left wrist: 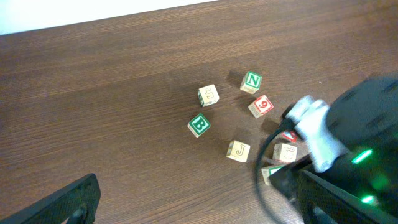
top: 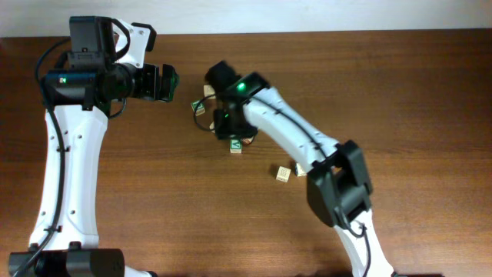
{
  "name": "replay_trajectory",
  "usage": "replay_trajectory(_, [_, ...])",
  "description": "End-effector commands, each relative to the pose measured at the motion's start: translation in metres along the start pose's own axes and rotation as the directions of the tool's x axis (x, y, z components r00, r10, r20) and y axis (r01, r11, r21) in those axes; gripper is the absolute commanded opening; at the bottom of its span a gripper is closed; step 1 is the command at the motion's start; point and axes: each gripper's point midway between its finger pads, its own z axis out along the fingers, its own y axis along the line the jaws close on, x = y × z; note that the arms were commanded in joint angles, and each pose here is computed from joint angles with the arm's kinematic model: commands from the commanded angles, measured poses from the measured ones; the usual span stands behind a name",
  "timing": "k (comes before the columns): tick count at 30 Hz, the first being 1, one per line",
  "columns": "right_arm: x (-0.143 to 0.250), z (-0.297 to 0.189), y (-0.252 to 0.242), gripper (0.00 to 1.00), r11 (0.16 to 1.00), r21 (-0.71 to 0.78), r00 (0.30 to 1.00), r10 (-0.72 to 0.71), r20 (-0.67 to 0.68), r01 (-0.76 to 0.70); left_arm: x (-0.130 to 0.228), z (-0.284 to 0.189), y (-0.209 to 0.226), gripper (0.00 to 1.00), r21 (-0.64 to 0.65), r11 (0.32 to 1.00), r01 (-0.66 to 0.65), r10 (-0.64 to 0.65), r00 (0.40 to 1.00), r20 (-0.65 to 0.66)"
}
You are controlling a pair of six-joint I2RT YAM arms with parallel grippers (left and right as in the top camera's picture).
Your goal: Rotate 3 blocks
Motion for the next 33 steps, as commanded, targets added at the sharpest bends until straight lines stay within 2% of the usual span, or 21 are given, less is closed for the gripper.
replay_trajectory(1, [0.004,0.03,-0.016,0.41,0.989,0.135,0.998,0.064,0.014,-0.065,-0.005,-0.002,0.002,0.99,-0.001,1.0,0.0,0.0,1.0,0.013])
replay_trajectory(9, [-0.006,0.034,-0.03,0.42,0.98,0.176,0.995,0.082,0.047,-0.089,-0.005,-0.002,0.002,0.99,-0.001,1.0,0.0,0.0,1.0,0.013])
replay_trajectory(11, [-0.006,0.034,-0.032,0.47,0.979,0.183,0.996,0.081,0.048,-0.089,-0.005,-0.002,0.002,0.99,-0.001,1.0,0.0,0.001,1.0,0.013])
replay_trajectory(19, [-0.002,0.035,-0.039,0.5,0.971,0.224,0.996,0.072,0.043,-0.08,-0.005,-0.002,0.002,0.99,-0.001,1.0,0.0,0.0,1.0,0.013])
replay_trajectory(23, [0.015,0.053,-0.038,0.5,0.981,0.189,0.999,-0.023,-0.041,0.03,-0.005,-0.002,0.002,0.99,-0.001,1.0,0.0,0.0,1.0,0.013])
replay_trajectory(24, [0.016,0.055,-0.035,0.49,0.984,0.169,0.998,-0.045,-0.051,0.053,-0.005,-0.002,0.002,0.99,-0.001,1.0,0.0,0.0,1.0,0.013])
replay_trajectory(28, [0.017,0.055,-0.032,0.32,0.984,0.15,0.994,-0.092,-0.065,0.101,-0.005,-0.002,0.002,0.99,-0.001,1.0,0.0,0.001,1.0,0.013])
replay_trajectory(33, [0.023,0.054,-0.036,0.32,0.979,0.163,0.99,-0.106,-0.093,0.12,-0.005,-0.002,0.002,0.99,-0.001,1.0,0.0,0.001,1.0,0.013])
